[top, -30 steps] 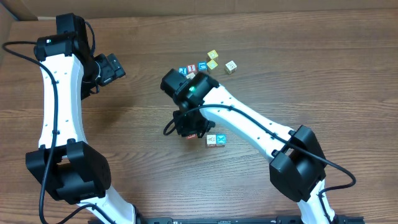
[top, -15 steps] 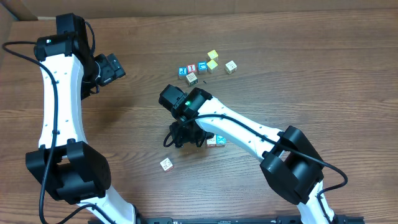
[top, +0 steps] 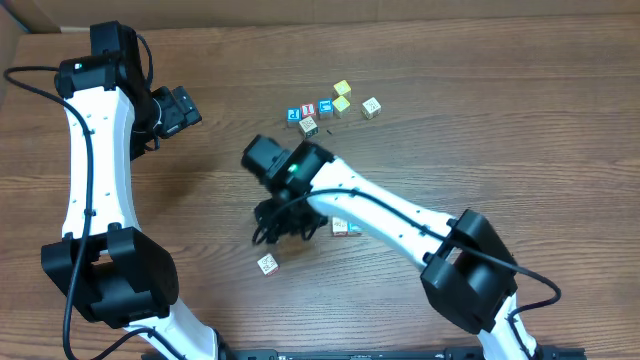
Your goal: Flip 3 blocks
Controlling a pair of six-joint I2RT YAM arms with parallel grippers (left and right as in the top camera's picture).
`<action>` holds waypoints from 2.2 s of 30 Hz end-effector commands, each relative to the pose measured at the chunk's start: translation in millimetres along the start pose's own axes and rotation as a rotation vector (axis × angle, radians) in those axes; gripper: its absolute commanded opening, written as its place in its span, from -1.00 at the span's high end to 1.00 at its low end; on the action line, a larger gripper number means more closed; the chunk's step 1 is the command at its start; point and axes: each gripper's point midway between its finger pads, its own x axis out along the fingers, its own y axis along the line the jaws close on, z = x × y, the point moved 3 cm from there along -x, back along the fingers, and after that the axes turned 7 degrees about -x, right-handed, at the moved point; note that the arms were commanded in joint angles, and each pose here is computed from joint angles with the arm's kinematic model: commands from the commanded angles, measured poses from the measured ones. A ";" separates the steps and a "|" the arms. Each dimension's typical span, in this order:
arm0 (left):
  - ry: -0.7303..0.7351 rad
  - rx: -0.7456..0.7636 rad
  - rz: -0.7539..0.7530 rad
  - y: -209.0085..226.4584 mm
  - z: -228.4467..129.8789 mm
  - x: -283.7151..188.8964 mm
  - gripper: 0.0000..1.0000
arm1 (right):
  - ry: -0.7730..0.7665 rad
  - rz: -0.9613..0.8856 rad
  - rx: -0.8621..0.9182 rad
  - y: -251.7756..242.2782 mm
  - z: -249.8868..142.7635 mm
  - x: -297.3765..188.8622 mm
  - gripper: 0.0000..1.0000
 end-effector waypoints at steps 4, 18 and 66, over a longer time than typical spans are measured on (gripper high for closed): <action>-0.012 0.004 -0.013 -5.4 3.0 -2.9 -1.00 | -0.038 -0.137 -0.115 9.3 -14.9 28.6 -0.45; -0.012 0.004 -0.013 -5.4 3.0 -2.9 -1.00 | -0.132 -0.251 -0.177 7.1 -12.7 50.1 -0.40; -0.011 0.004 -0.013 -5.4 2.9 -2.9 -1.00 | -0.146 -0.176 -0.341 29.8 -18.1 66.8 0.18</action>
